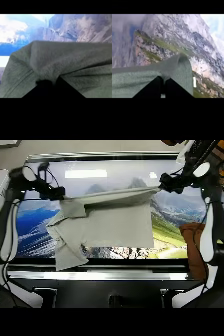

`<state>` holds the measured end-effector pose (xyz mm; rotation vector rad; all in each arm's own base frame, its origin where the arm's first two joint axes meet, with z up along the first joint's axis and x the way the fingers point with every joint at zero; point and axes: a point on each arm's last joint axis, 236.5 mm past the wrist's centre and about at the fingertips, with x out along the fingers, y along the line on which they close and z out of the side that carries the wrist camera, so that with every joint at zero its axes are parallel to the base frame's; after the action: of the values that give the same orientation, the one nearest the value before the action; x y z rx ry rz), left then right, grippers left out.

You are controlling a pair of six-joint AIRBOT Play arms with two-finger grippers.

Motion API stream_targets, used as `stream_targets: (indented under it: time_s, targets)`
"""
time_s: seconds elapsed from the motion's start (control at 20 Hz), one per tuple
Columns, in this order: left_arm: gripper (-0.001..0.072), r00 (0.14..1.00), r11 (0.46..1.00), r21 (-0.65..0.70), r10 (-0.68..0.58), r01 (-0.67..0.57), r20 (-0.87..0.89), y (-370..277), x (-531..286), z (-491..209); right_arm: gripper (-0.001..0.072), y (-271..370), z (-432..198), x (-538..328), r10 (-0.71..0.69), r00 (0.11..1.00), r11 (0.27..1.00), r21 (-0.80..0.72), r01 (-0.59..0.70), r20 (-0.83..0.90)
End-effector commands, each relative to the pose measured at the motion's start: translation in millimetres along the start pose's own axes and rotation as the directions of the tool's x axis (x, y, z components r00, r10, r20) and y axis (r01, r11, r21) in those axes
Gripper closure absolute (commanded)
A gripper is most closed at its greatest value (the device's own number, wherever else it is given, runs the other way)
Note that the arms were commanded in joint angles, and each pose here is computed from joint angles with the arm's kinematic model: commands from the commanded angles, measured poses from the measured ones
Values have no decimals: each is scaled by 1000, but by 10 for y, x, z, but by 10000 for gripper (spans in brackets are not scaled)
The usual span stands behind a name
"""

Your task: Fold the clothes and pants, and hang the long-sleeved shirts on hangers.

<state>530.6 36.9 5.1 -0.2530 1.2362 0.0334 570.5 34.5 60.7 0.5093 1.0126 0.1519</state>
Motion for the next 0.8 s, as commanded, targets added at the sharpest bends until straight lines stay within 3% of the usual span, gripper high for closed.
stream_targets:
  time_s: [0.0,0.15,0.2,0.3,0.35,0.45,0.6,0.75]
  targets:
    - [684,998,1000,12,-20,20,-59,-91,728,-99,682,-209,-94,685,45,999,994,102,-42,-30]
    - [670,999,1000,14,-21,21,-30,-102,762,-30,680,-241,-128,834,64,997,989,135,-59,-36]
    - [564,999,1000,15,-20,21,-29,-101,737,-27,659,-241,-156,842,67,997,989,138,-60,-47]
    - [288,999,1000,7,-17,17,-43,-46,616,-56,449,-196,-253,790,84,992,986,153,-70,-92]
    - [259,999,1000,-1,-15,15,-52,3,510,-76,395,-197,-301,692,90,988,987,145,-72,-122]
    - [259,998,1000,13,-8,9,-66,152,215,-117,343,-267,-394,368,98,977,993,90,-82,-190]
    - [258,998,998,-64,-29,25,-64,412,-272,-225,344,-496,-610,-221,100,948,995,15,-101,-303]
    - [259,994,988,-154,-45,29,-101,648,-500,-705,344,-730,-1066,-422,109,917,994,49,-98,-385]
